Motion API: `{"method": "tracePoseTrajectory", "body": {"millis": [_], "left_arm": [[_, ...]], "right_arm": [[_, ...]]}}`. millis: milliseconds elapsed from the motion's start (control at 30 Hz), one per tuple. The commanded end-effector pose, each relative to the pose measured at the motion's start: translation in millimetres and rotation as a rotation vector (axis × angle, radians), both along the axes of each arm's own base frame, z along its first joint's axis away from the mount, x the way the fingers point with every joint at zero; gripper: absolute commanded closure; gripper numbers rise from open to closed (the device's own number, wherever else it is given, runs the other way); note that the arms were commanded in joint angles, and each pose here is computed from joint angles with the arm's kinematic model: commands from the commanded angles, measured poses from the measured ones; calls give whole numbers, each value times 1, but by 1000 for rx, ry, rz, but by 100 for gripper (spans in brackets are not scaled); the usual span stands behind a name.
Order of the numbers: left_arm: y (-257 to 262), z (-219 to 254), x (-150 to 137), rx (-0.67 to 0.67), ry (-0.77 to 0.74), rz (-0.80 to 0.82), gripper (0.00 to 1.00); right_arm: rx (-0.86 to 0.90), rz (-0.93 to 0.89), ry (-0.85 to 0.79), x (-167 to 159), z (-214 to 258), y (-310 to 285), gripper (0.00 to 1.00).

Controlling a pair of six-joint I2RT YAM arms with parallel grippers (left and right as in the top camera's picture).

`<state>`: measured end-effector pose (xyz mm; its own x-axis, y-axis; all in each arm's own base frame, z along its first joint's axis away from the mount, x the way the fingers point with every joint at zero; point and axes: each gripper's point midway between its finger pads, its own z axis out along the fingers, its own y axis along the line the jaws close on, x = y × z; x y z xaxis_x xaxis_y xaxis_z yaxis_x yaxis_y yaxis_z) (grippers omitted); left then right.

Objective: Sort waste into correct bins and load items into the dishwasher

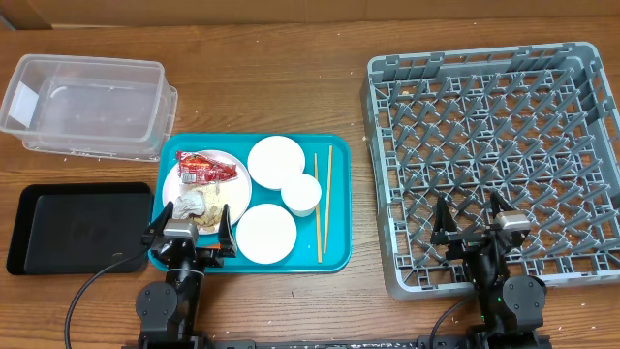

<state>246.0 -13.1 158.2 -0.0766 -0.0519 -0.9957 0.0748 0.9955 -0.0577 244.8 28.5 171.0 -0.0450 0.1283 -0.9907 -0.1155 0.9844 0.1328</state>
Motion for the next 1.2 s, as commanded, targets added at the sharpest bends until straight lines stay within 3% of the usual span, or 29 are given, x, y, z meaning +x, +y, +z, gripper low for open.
{"method": "tracePoseTrajectory", "body": {"millis": [0, 833, 1167], "left_arm": [[0, -1, 0, 12, -3, 1, 0], [0, -1, 0, 10, -2, 0, 0], [-2, 4, -3, -186, 31, 3, 1]], "right_arm": [[-3, 0, -6, 0, -1, 0, 0], [-3, 0, -6, 0, -1, 0, 0], [108, -6, 55, -6, 7, -1, 0]]}}
